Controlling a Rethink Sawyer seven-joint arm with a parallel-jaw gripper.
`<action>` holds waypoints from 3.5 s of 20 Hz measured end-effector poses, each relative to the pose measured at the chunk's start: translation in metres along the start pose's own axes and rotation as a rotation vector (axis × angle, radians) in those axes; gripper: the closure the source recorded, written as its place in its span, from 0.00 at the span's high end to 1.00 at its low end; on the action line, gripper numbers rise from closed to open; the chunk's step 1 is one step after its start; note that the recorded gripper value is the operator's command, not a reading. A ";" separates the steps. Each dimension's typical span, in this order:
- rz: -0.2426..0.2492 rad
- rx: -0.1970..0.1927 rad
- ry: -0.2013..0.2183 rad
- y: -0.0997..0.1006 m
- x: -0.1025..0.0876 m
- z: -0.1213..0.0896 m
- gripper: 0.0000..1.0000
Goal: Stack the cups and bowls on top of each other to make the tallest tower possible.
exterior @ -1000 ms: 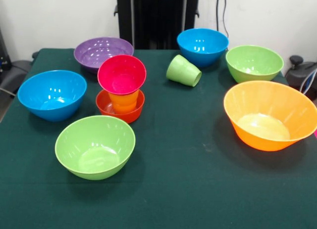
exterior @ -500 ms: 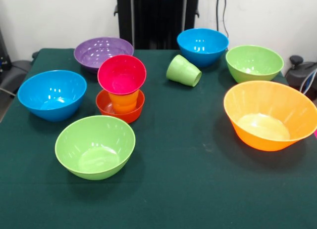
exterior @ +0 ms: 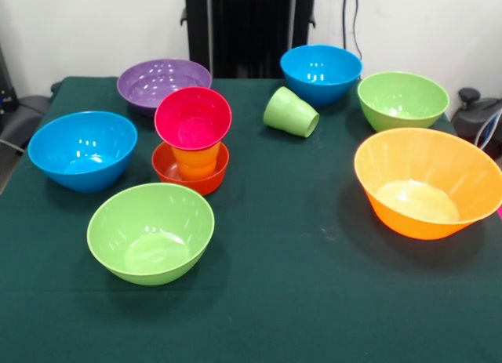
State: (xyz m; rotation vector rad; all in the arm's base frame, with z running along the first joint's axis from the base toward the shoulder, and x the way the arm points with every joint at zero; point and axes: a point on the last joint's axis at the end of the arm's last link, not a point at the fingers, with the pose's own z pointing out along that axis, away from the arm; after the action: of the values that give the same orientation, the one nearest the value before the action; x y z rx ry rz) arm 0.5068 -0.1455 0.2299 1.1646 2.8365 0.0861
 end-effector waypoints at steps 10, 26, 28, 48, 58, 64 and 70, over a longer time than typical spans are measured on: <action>-0.021 -0.009 -0.004 0.011 0.006 0.029 1.00; -0.028 -0.024 -0.095 0.014 0.023 0.137 1.00; -0.035 -0.014 -0.085 0.015 0.030 0.142 1.00; -0.097 0.208 -0.046 0.014 0.099 0.085 1.00; 0.038 0.183 -0.060 0.016 0.089 0.074 1.00; 0.105 0.168 -0.028 0.011 0.084 0.082 1.00; 0.121 0.166 -0.011 0.015 0.089 0.088 1.00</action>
State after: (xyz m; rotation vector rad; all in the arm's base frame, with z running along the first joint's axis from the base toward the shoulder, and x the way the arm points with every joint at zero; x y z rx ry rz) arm 0.4623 -0.0700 0.1394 1.3627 2.8069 -0.1516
